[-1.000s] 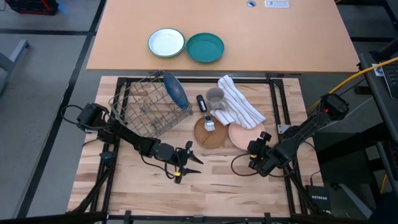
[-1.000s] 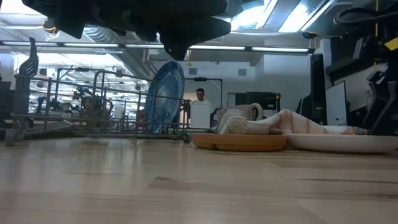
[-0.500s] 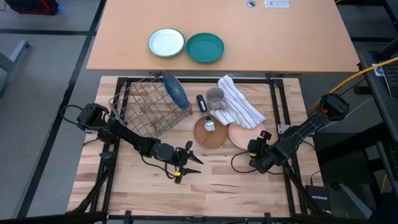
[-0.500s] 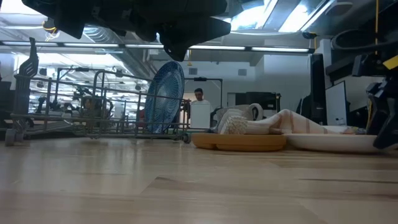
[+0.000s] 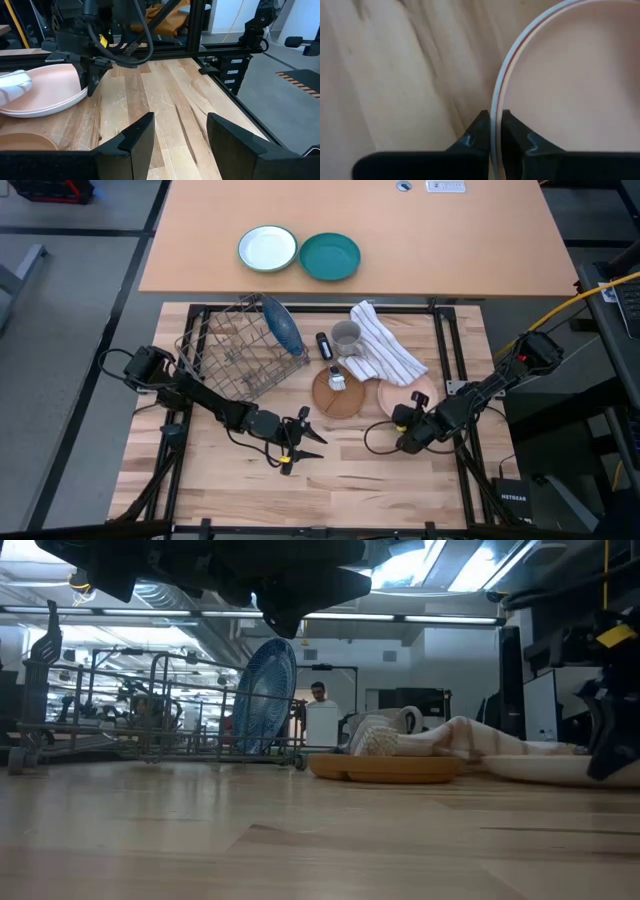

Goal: Sort dishes
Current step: Put the light orange plate into the dish rack

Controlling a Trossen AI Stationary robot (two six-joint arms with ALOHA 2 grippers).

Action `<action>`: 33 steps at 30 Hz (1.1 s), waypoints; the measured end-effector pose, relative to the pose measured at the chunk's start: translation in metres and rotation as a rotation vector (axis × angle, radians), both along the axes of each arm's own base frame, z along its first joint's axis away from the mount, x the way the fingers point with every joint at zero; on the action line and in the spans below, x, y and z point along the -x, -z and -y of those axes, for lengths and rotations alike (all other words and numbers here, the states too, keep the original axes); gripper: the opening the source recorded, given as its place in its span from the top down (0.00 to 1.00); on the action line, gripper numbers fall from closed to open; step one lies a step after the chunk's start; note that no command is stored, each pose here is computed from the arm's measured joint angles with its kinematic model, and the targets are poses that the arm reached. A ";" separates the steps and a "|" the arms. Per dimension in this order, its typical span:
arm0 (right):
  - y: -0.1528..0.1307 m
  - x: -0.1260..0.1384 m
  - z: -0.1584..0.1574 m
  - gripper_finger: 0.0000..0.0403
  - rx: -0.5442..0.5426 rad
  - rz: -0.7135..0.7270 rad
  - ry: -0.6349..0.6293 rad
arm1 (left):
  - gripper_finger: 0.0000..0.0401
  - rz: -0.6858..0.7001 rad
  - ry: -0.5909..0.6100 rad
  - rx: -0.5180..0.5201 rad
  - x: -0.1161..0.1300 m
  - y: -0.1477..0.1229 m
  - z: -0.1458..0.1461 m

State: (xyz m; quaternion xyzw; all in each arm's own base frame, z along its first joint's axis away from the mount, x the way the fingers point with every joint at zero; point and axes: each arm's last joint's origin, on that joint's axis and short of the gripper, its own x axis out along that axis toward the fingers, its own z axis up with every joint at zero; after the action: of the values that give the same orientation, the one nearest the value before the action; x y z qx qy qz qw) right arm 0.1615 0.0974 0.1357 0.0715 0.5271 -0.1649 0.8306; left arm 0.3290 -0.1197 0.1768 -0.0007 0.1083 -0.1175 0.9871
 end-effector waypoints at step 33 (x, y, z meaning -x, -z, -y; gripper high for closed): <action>-0.002 -0.075 -0.053 0.90 -0.357 0.487 -0.039 | 0.57 -0.061 0.044 -0.086 0.005 0.007 0.008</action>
State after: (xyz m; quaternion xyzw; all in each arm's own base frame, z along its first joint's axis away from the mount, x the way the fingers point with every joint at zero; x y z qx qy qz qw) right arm 0.2367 0.1506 0.1377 0.2437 0.3346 -0.0317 0.9097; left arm 0.3236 -0.1280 0.1693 0.0403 0.1435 -0.1341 0.9797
